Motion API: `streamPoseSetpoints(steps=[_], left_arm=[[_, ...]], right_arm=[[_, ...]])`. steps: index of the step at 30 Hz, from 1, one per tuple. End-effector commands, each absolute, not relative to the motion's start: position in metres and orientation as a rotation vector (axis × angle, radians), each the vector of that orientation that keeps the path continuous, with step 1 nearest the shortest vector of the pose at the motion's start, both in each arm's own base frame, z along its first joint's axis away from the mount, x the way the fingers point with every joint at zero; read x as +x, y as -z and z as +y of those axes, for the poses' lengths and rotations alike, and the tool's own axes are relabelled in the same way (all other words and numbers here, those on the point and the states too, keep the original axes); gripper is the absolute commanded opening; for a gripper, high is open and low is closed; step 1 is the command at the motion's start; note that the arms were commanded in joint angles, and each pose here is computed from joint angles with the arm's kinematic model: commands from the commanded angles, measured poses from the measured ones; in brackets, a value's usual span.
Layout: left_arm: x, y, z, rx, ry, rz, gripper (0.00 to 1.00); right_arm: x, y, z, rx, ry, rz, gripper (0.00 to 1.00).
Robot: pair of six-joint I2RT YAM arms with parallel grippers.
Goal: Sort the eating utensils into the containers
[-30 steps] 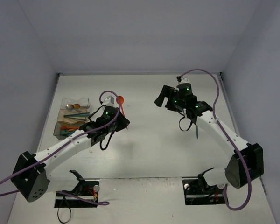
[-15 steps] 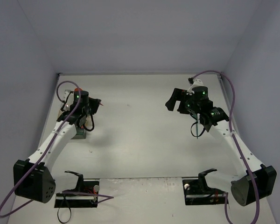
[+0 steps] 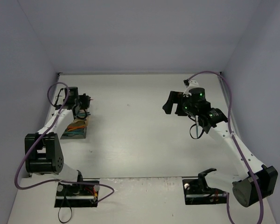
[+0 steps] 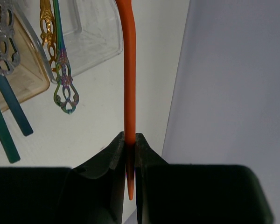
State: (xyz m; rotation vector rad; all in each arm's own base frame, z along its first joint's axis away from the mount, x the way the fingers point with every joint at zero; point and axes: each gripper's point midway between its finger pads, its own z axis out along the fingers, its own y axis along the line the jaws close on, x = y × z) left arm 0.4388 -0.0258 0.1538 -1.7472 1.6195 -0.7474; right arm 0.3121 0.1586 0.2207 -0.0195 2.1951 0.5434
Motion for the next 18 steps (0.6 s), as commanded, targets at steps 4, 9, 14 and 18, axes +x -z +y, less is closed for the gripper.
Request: streamPoseSetpoints(steps=[4, 9, 14, 18], left_arm=[[0.473, -0.201, -0.003, -1.749, 0.899, 1.452, 0.0], [0.474, -0.185, 0.0, -1.807, 0.911, 1.454, 0.0], [0.483, -0.171, -0.002, -1.833, 0.961, 1.452, 0.0], [0.486, -0.161, -0.001, -1.864, 0.99, 1.444, 0.06]], right_arm=[[0.317, -0.241, 0.153, -0.033, -0.507, 2.116, 0.91], [0.318, -0.238, 0.152, -0.031, -0.494, 2.123, 0.92], [0.317, -0.235, 0.151, -0.033, -0.486, 2.128, 0.92], [0.317, -0.234, 0.15, -0.032, -0.481, 2.131, 0.93]])
